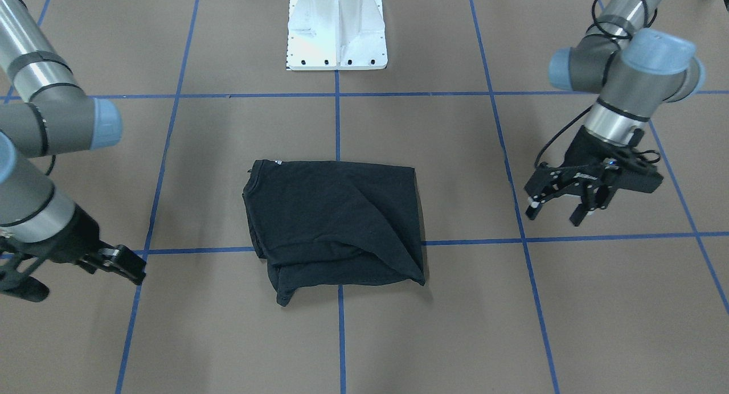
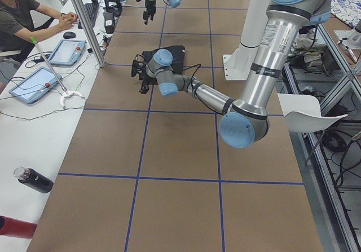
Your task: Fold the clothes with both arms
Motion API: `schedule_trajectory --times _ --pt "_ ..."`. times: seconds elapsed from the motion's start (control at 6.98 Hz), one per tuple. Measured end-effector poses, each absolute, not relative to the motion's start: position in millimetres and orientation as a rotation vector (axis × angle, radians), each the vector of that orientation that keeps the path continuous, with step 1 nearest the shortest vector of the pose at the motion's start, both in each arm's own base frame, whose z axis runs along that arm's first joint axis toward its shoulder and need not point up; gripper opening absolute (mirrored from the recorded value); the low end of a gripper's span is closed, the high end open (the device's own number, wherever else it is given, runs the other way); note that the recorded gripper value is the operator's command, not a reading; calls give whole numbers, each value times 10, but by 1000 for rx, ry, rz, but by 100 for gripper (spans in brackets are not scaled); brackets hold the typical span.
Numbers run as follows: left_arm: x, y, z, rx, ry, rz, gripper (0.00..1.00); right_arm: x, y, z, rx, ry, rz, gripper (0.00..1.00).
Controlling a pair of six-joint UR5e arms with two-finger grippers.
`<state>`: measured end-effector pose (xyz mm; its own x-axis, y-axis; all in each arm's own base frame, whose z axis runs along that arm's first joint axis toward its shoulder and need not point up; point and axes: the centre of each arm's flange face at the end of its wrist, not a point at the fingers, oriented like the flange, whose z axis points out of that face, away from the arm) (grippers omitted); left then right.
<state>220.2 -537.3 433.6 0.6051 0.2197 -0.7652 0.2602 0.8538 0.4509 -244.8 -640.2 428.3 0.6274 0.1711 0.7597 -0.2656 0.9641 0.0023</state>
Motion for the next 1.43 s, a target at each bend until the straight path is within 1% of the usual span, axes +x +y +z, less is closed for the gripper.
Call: schedule_trajectory --times 0.29,0.43,0.72,0.86,1.0,1.43 --pt "1101 -5140 5158 591 816 191 100 -1677 -6072 4971 164 -778 47 100" --pt "655 -4954 5549 579 785 249 100 -1330 -5785 5267 170 -745 -41 100" --pt "26 -4492 6337 515 781 305 100 -639 -5159 5753 137 -772 -113 100" --pt "-148 -4276 6582 484 813 306 100 -442 -4941 5935 127 -784 -132 100" --pt "-278 -4146 6673 452 845 281 100 -354 -4816 6049 124 -784 -155 100" --pt "-644 -4151 6275 372 841 159 100 -238 -4741 6107 96 -778 -150 100"
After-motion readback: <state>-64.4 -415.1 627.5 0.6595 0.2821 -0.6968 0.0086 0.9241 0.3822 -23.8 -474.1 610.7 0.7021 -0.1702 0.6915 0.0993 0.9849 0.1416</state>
